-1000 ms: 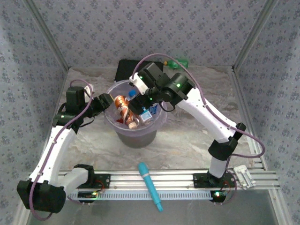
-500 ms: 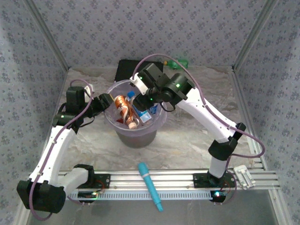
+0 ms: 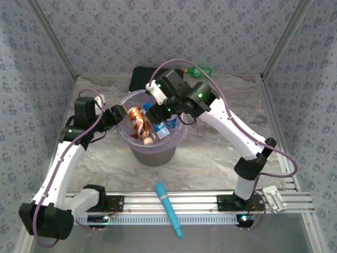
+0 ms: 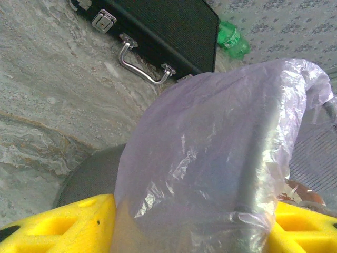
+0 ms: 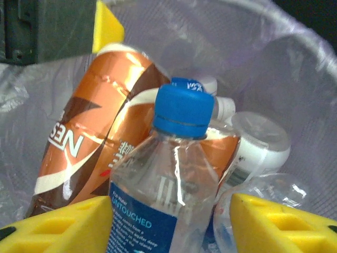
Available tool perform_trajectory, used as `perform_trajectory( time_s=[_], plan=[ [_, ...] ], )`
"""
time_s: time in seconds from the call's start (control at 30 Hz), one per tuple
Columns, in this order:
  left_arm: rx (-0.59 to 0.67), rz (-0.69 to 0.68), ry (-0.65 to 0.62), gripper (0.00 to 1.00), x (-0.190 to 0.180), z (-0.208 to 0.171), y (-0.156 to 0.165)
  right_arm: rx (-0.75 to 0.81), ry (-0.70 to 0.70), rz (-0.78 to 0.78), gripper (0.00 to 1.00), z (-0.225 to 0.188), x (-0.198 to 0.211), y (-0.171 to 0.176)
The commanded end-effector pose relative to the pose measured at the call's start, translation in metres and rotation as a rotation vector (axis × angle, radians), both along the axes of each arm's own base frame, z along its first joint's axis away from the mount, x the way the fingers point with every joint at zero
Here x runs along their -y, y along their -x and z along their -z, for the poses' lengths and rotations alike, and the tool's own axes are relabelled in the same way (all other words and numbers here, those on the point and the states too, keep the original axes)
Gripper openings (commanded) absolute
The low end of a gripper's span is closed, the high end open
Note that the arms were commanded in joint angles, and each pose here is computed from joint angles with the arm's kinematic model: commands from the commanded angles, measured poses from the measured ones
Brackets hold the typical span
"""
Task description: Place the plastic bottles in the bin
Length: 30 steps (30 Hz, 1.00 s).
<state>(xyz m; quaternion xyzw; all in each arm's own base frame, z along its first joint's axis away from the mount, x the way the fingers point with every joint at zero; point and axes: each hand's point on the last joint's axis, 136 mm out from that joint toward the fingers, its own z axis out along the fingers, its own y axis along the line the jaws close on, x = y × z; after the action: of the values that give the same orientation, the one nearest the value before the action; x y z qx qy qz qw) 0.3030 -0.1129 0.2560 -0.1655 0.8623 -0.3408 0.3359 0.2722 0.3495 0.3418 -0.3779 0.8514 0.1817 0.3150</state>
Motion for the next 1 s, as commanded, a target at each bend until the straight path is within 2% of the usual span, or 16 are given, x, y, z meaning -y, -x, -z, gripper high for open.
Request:
perform_trajectory(
  time_s=[0.0, 0.2, 0.43, 0.63, 0.77, 0.97],
  plan=[
    [0.000, 0.021, 0.002, 0.61, 0.007, -0.001, -0.003, 0.066, -0.155, 0.078, 0.68, -0.048, 0.017, -0.011],
    [-0.001, 0.024, 0.001, 0.61, 0.007, -0.001, -0.003, 0.108, -0.326, 0.230, 0.75, -0.081, 0.059, -0.042],
    [0.007, 0.024, 0.005, 0.61, 0.008, -0.004, -0.004, 0.063, -0.487, 0.441, 0.76, -0.076, 0.124, -0.103],
    [0.003, 0.032, -0.001, 0.61, 0.010, -0.006, -0.007, -0.006, -0.627, 0.640, 0.78, -0.043, 0.173, -0.159],
    [0.000, 0.032, 0.004, 0.61, 0.011, -0.006, -0.009, -0.091, -0.749, 0.791, 0.79, -0.005, 0.202, -0.206],
    [0.008, 0.045, 0.013, 0.61, 0.014, -0.014, -0.007, -0.159, -0.859, 0.958, 0.79, 0.050, 0.214, -0.266]
  ],
)
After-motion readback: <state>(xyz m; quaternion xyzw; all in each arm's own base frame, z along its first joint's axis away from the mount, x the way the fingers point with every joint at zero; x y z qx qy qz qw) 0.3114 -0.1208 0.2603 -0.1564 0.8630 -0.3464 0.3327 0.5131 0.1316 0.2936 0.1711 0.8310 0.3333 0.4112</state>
